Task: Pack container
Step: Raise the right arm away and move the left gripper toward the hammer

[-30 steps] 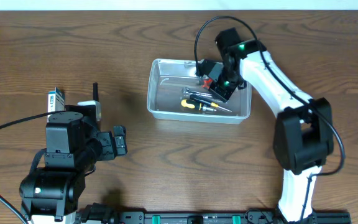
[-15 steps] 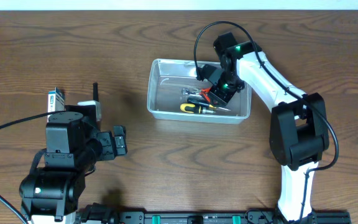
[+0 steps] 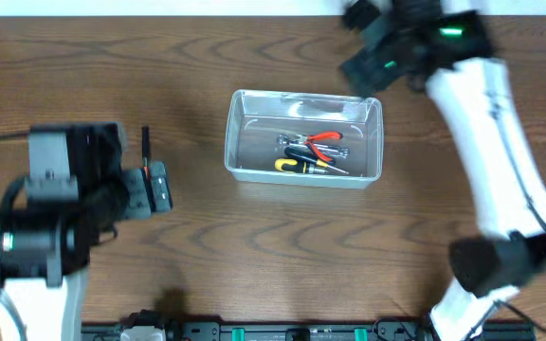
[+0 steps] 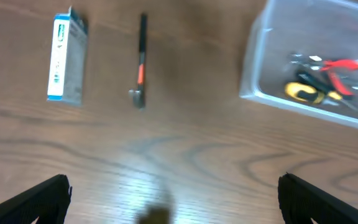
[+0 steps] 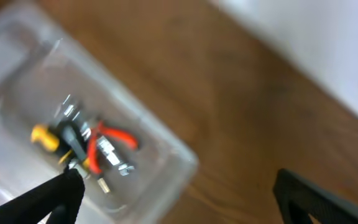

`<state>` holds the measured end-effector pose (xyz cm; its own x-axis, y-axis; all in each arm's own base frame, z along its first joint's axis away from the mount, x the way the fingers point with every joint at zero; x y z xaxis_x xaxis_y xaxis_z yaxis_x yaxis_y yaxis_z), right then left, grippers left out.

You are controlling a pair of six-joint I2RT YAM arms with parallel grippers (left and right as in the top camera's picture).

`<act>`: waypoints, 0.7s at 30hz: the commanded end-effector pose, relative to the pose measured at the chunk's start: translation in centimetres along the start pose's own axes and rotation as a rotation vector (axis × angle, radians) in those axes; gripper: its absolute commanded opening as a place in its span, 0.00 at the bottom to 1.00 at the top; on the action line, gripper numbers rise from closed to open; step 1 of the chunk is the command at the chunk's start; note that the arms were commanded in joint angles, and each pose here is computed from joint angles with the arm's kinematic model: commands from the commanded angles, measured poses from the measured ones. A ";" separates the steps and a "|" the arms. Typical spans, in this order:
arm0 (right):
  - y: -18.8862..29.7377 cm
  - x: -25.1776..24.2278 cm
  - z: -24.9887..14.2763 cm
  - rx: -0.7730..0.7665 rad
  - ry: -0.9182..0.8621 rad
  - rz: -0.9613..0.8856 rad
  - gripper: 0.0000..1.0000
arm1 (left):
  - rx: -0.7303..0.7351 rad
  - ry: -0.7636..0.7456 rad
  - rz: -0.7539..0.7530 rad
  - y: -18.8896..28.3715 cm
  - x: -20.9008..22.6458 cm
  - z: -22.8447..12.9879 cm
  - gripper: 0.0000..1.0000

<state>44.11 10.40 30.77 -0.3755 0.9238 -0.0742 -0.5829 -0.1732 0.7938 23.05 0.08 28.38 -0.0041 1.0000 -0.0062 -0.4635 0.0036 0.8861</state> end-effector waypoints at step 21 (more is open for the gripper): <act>6.5 -16.1 -7.3 -0.003 -0.612 -0.217 0.99 | 0.294 -0.188 0.032 -20.7 5.8 -2.9 0.98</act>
<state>40.98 -8.25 32.87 0.2202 0.9705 0.0985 -0.6007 0.0553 0.7976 30.74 5.57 9.88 0.1145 0.9908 0.0725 -0.2097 -0.0472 0.9766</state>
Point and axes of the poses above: each gripper's point midway between its finger pads, its own y axis back along the fingers, its own x axis along the line the jaws close on, z = x × y, the point moved 1 cm from there along y, back along the fingers, and after that the axes turned 9 degrees about -y, right-handed, at the moved point
